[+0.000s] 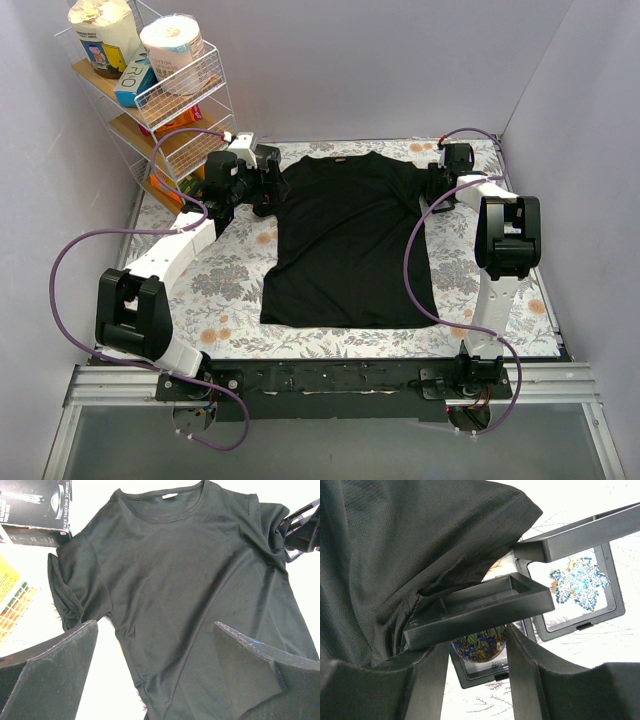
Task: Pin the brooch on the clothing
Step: Pick up the brooch from the brooch box.
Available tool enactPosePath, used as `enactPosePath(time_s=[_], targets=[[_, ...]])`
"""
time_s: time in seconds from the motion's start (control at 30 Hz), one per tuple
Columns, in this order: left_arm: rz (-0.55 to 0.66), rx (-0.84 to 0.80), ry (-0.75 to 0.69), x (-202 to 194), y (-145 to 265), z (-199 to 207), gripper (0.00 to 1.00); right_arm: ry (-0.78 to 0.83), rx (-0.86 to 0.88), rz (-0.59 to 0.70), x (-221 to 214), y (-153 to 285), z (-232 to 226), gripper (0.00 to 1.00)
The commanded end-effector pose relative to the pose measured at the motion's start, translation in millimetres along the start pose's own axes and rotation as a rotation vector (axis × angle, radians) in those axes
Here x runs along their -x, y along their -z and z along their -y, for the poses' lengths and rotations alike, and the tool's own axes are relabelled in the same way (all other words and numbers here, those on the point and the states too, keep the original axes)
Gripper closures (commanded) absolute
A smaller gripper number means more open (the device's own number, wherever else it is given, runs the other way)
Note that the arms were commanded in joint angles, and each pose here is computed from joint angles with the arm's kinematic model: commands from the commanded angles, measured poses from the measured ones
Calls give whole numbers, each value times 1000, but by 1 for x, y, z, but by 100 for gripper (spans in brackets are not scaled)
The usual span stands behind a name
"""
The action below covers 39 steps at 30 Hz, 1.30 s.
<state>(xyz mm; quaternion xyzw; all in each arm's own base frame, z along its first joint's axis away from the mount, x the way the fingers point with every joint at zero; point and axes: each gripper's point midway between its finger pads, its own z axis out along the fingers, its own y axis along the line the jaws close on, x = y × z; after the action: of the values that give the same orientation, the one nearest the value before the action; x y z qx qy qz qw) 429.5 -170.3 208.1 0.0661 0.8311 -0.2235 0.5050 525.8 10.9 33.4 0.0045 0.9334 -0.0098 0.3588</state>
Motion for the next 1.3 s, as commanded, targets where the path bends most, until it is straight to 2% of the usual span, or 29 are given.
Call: enactPosePath(time_s=[0.0, 0.33, 0.77, 1.13, 1.27], targets=[[81, -8, -21, 33, 17, 8, 2, -11, 3, -63, -19, 4, -2, 62], [83, -7, -21, 33, 18, 8, 2, -75, 51, 22, 22, 36, -12, 64], [85, -9, -14, 35, 20, 9, 2, -83, 61, 53, 23, 61, -15, 64], [69, -58, -8, 29, 16, 16, 2, 26, 219, 35, 1, 114, -94, 64], [40, -161, -16, 20, 12, 31, 2, 91, 418, -23, -21, 138, -156, 64]])
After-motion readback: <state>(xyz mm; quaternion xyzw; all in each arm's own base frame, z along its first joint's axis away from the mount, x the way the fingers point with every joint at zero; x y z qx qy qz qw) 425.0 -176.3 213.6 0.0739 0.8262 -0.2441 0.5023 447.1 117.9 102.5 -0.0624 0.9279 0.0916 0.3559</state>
